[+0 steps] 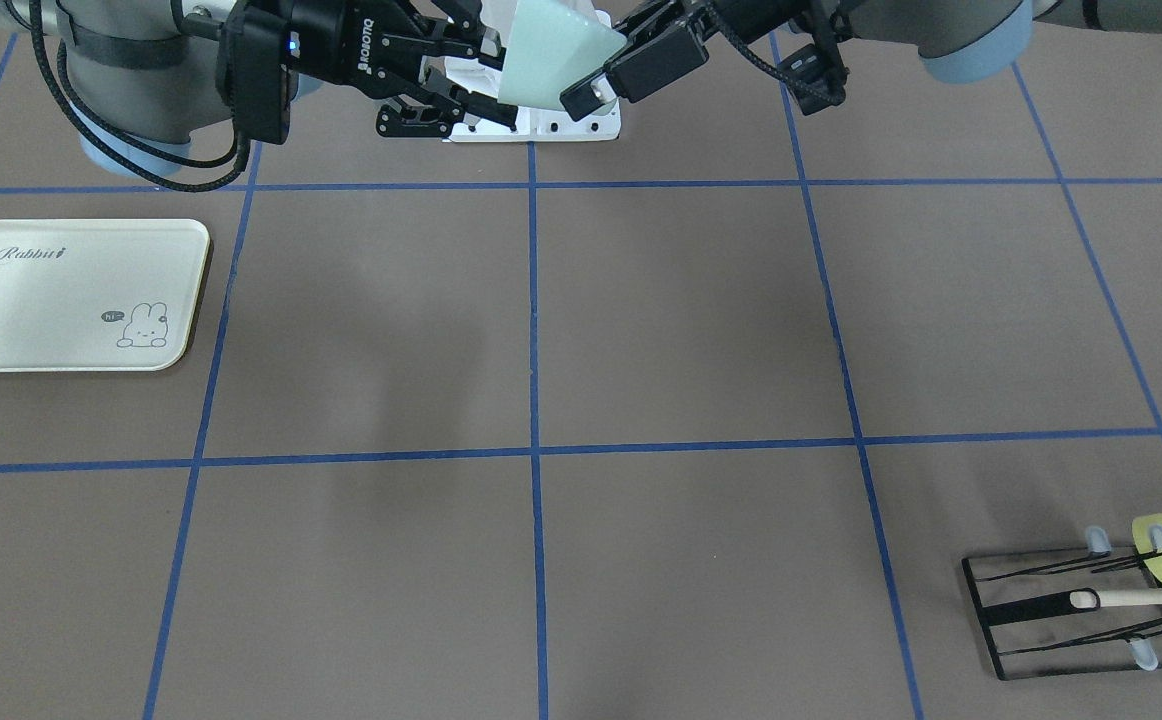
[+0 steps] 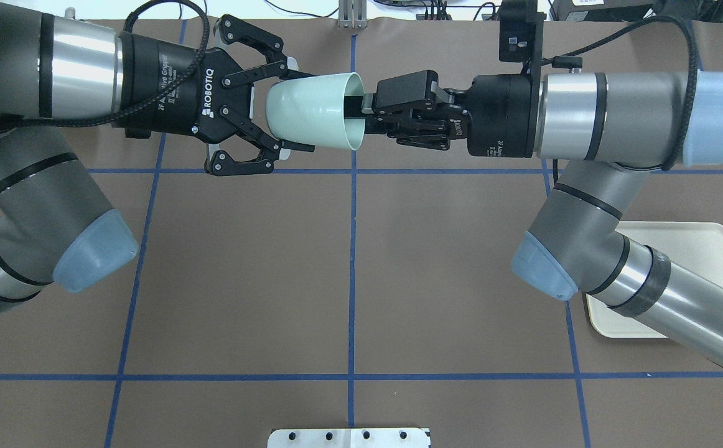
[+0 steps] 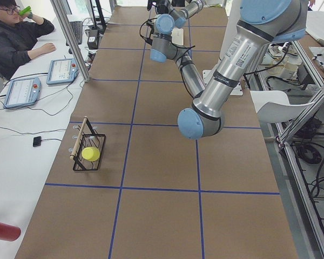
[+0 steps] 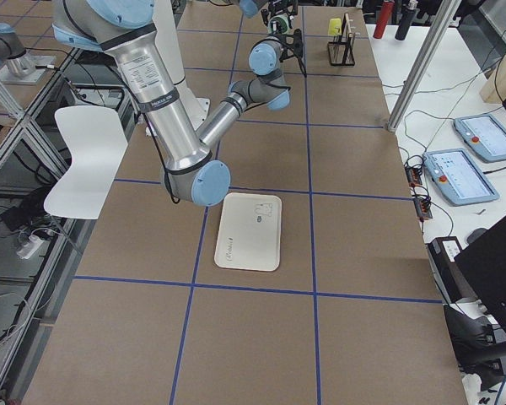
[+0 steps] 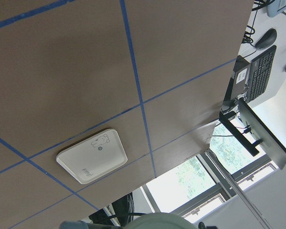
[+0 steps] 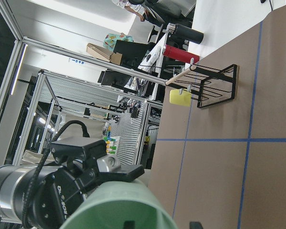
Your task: Left arm grabs green cup and hands to right arm on tray
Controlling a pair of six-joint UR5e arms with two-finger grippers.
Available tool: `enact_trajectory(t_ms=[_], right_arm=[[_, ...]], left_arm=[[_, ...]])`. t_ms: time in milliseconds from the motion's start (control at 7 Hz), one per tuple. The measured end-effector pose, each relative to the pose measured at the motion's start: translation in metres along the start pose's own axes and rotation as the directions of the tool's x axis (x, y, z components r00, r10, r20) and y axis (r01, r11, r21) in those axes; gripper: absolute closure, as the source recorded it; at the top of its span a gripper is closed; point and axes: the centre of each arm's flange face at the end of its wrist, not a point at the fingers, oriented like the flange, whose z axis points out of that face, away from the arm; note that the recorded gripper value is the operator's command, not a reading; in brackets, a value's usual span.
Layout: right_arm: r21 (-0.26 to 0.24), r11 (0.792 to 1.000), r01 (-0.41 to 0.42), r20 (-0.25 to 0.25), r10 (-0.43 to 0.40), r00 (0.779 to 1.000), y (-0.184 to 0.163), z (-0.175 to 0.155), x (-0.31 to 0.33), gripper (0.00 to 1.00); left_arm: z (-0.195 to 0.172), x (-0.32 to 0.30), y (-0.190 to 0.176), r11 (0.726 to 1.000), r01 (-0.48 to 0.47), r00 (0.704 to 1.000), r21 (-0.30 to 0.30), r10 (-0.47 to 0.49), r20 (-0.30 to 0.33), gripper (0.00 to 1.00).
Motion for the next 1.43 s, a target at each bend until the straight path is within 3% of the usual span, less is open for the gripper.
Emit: enact_trajectory(t_ms=[286,571,857,1000,1286,1429], right_arm=[[0.001,1.0,0.0,-0.003,0.0,1.0,0.0001,-0.001,0.002,0.58],[0.001,1.0,-0.001,-0.005,0.001,1.0,0.0,-0.0011,0.0028,0.74],[0.002,1.0,-0.001,-0.006,0.001,1.0,-0.0001,-0.0011,0.0029,0.97],[0.004,1.0,-0.001,-0.005,0.001,1.0,-0.0002,-0.0011,0.003,1.0],[0.01,1.0,-0.002,-0.004,0.002,1.0,-0.0003,-0.0007,0.0031,1.0],[0.013,1.0,-0.003,-0.003,0.003,1.0,-0.0002,-0.0004,0.003,1.0]], left_arm=[[0.001,-0.0015,0.001,1.0,0.0,1.0,-0.003,0.0,0.003,0.57],[0.0013,-0.0018,0.0011,1.0,0.0,1.0,-0.004,0.0,0.003,0.57],[0.0021,-0.0021,0.0005,1.0,0.0,1.0,-0.003,0.0,0.005,0.57],[0.0025,-0.002,0.0,1.0,0.001,1.0,-0.002,-0.001,0.005,0.56],[0.0037,-0.002,-0.0019,1.0,0.0,1.0,0.001,0.0,0.006,0.0],[0.004,-0.0023,-0.0032,1.0,-0.007,1.0,-0.003,0.007,0.005,0.0]])
